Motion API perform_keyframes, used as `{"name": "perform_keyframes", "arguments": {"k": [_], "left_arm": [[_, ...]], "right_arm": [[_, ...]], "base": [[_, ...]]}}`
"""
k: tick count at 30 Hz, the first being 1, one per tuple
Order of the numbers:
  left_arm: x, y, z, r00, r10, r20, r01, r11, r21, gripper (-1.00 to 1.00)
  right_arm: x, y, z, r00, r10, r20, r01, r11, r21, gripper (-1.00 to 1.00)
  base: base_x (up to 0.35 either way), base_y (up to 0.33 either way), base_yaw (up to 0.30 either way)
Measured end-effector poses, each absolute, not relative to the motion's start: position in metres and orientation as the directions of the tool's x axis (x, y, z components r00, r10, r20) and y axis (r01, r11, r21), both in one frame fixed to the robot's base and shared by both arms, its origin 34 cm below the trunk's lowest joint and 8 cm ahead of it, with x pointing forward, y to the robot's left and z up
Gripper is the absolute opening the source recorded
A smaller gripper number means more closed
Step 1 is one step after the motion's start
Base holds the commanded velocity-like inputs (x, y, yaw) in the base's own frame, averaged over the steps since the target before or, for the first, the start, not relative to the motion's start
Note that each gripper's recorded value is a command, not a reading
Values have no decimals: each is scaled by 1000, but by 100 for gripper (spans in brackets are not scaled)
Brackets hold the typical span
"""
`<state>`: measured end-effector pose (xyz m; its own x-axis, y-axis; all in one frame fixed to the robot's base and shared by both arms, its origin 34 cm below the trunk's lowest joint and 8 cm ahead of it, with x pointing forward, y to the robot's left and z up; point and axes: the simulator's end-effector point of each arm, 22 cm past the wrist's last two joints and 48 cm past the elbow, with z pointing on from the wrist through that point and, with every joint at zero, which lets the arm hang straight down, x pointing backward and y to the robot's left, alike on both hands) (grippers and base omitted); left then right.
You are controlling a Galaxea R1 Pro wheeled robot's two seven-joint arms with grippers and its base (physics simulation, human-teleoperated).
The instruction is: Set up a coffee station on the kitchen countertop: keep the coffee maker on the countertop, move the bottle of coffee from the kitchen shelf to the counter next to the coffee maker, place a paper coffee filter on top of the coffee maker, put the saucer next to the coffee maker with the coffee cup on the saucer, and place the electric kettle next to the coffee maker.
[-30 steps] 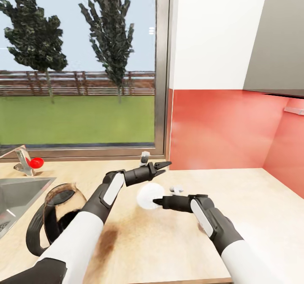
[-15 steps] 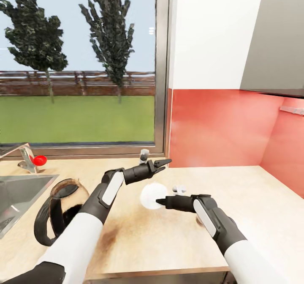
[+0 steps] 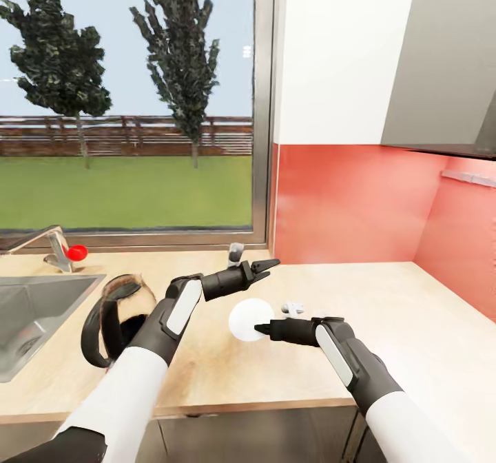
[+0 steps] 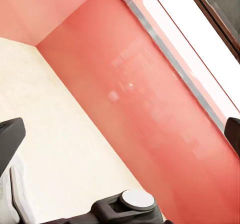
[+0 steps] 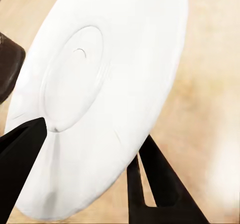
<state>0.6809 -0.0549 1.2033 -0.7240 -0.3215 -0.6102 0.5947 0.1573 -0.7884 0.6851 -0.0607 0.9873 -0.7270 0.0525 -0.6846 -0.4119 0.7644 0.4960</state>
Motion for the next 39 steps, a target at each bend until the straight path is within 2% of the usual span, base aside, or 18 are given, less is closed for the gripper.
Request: {"name": "perform_keyframes", "arguments": {"k": [39], "left_arm": [[675,-49,1237,-664,-335,-668,665,144,-733,100]], "right_arm": [[685,-61,987,-727,52,-685,-412,764,496,-100]], "base": [[-334,77,0]]}}
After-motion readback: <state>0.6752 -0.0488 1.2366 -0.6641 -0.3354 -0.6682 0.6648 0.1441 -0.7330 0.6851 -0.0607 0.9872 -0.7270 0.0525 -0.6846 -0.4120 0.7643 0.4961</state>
